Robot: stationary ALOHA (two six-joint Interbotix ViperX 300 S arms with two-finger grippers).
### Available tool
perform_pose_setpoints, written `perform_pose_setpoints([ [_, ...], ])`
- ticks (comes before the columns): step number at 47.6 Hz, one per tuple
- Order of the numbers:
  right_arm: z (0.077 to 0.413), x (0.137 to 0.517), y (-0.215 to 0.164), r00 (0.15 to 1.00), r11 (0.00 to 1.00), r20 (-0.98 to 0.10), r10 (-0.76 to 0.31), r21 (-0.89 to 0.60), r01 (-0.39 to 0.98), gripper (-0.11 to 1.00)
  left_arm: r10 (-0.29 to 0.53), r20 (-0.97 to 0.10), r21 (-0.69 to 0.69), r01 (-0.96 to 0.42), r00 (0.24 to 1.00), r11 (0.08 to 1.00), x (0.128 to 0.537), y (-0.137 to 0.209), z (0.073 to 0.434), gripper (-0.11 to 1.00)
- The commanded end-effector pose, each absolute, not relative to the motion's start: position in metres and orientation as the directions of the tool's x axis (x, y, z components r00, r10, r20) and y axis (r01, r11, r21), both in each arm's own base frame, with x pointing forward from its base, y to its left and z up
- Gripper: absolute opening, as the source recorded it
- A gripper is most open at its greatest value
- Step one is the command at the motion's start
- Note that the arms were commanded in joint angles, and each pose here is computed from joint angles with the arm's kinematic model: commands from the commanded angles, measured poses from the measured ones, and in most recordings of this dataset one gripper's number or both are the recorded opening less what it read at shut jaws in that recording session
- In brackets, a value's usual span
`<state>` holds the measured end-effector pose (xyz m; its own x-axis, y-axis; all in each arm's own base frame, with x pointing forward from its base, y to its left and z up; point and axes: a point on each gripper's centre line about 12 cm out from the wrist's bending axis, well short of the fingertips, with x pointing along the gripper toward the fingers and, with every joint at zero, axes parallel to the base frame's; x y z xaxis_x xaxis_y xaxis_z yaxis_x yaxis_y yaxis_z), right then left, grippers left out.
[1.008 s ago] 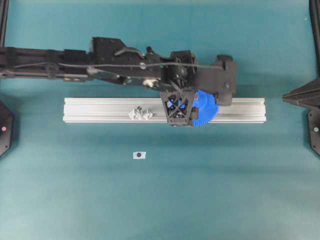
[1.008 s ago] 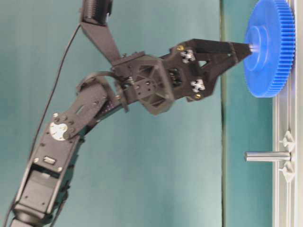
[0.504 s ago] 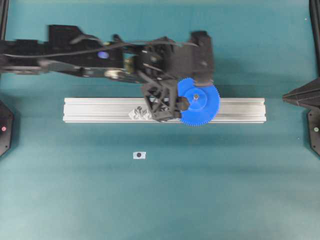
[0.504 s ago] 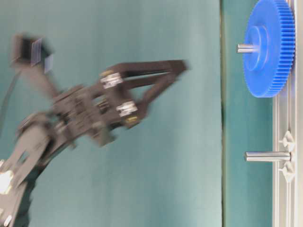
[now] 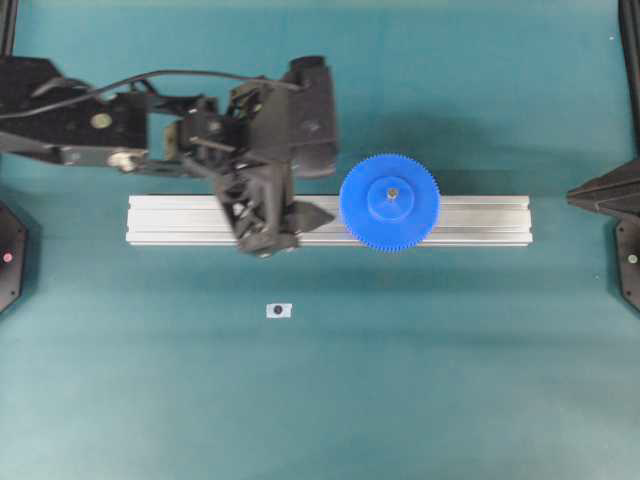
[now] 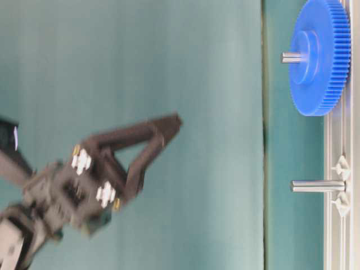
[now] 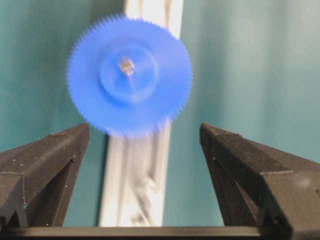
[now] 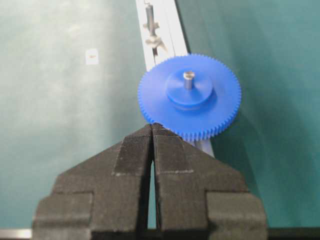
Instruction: Find the location of the shaft and insert the large gear.
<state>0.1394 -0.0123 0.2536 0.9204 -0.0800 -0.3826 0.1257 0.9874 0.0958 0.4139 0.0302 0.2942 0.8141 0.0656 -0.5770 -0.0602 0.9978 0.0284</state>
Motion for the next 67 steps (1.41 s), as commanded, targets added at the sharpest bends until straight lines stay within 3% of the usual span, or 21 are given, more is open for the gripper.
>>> perform_pose_setpoints([
  [1,0.258,0.141,-0.013,0.924,0.986,-0.373,-0.081,0.109,0.130,0.03,0.061,-0.507,0.034,-0.050,0.860,0.998,0.403,0.025,0.319,0.89],
  [17,0.257,0.141,-0.013,0.928,0.985,-0.364,-0.081,0.111,0.130,0.03,0.035,-0.430,0.032,-0.024,0.902,0.999,0.374,0.013,0.322,0.89],
  [29,0.254,0.141,-0.013,0.932,0.985,-0.353,-0.082,0.111,0.129,0.03,0.034,-0.429,0.031,-0.023,0.903,0.999,0.360,0.012,0.318,0.88],
  [51,0.264,0.136,-0.012,0.976,0.987,-0.198,-0.089,0.114,0.113,0.03,0.032,-0.366,0.001,-0.034,0.930,0.999,0.318,0.010,0.324,0.88],
  [67,0.256,0.138,-0.013,0.974,0.987,-0.207,-0.089,0.113,0.114,0.03,0.017,-0.318,0.002,-0.017,0.948,1.000,0.302,0.005,0.320,0.88],
])
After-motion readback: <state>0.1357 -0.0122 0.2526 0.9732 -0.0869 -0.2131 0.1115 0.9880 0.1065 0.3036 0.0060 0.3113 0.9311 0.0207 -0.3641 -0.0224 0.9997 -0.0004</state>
